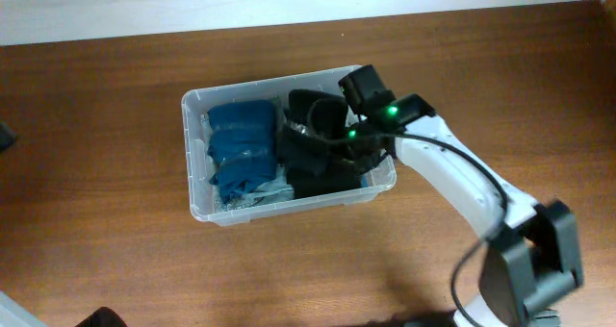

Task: Pack container
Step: 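Carry the second black garment into the container's right half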

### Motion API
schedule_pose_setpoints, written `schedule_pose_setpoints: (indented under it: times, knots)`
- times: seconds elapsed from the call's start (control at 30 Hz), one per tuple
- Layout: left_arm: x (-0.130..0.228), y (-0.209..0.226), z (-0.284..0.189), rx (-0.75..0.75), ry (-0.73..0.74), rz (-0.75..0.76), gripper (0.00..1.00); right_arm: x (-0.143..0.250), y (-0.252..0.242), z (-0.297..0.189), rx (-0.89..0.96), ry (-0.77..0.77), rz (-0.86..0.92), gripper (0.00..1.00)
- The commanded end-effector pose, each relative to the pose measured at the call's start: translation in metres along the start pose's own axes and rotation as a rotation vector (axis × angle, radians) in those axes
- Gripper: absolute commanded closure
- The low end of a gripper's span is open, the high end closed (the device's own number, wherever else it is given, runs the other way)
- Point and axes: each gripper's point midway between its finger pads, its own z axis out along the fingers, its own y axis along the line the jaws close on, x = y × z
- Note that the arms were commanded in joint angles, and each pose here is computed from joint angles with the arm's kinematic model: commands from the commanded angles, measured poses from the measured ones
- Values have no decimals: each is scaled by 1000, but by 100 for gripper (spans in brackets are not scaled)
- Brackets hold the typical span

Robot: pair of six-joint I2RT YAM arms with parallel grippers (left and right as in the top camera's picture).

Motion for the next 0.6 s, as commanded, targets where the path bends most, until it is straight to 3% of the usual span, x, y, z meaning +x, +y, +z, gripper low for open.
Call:
schedule_pose_setpoints:
  times: [0.0, 0.07, 0.17, 0.3, 0.43, 0.57]
  knots:
    - [-1, 1, 0, 0, -3, -9, 0, -24, 5, -55, 40, -237, -173, 39]
    - [-1, 1, 0, 0, -3, -9, 0, -32, 20, -80, -10, -326, -241, 18]
    - [-1, 1, 0, 0, -3, -9, 0, -41, 37, -107, -68, -429, -304, 10]
    - [-1, 1, 0, 0, -3, -9, 0, -50, 47, -114, -102, -482, -308, 29]
    - [-1, 1, 0, 0, -3, -9, 0, -62, 46, -92, -98, -465, -274, 65]
    - [-1, 1, 0, 0, -3, -9, 0, -75, 45, -55, -89, -435, -253, 72]
